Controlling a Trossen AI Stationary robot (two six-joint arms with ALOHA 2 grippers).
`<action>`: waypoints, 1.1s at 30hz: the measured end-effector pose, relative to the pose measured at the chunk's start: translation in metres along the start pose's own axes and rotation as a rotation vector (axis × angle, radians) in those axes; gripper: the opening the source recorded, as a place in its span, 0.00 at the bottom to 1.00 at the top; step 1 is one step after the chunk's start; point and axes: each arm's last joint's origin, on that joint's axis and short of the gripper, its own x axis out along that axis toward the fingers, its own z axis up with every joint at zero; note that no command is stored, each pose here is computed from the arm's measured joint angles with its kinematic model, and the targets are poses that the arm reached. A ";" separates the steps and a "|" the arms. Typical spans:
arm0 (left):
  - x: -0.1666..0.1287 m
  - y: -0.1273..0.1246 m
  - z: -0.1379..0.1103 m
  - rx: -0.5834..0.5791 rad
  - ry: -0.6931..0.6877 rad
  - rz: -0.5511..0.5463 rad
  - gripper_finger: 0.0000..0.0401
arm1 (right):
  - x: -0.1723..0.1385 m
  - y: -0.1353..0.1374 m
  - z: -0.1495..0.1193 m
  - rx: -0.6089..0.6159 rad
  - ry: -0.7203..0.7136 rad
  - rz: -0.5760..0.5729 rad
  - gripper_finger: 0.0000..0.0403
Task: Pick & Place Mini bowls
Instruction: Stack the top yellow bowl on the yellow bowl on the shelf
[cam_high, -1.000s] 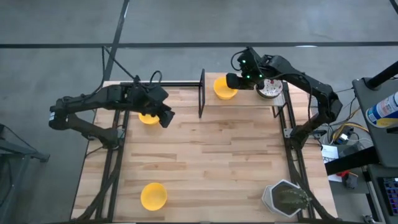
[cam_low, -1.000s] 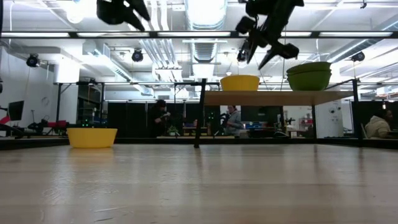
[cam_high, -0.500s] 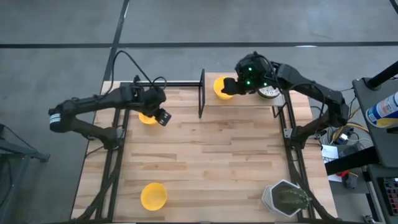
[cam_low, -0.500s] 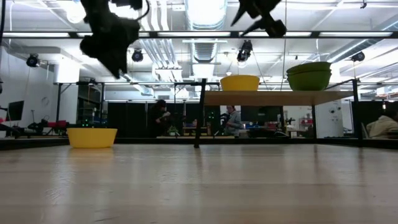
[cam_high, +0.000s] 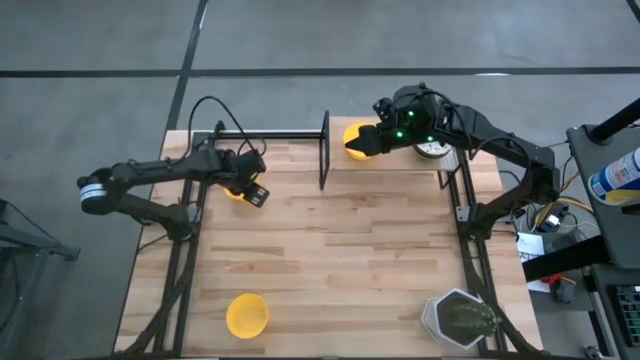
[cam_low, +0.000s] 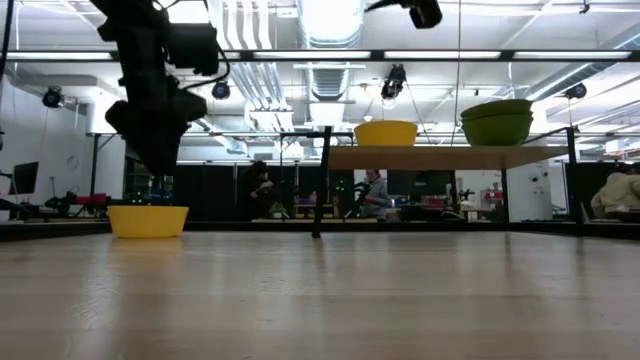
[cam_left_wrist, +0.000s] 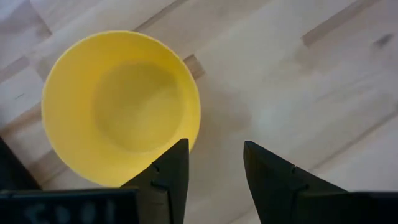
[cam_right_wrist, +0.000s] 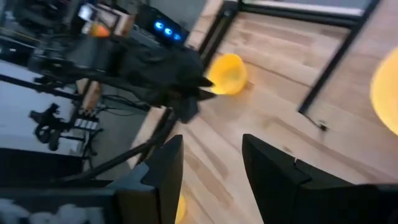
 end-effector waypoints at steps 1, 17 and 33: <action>0.004 0.001 -0.001 -0.003 0.000 0.002 0.36 | -0.001 0.002 0.000 -0.004 -0.006 0.012 0.40; 0.047 0.015 -0.027 -0.009 0.038 0.035 0.36 | -0.007 0.011 0.003 -0.019 -0.048 0.036 0.38; 0.051 0.013 -0.028 0.017 0.056 -0.046 0.02 | -0.007 0.011 0.004 -0.033 -0.078 0.025 0.37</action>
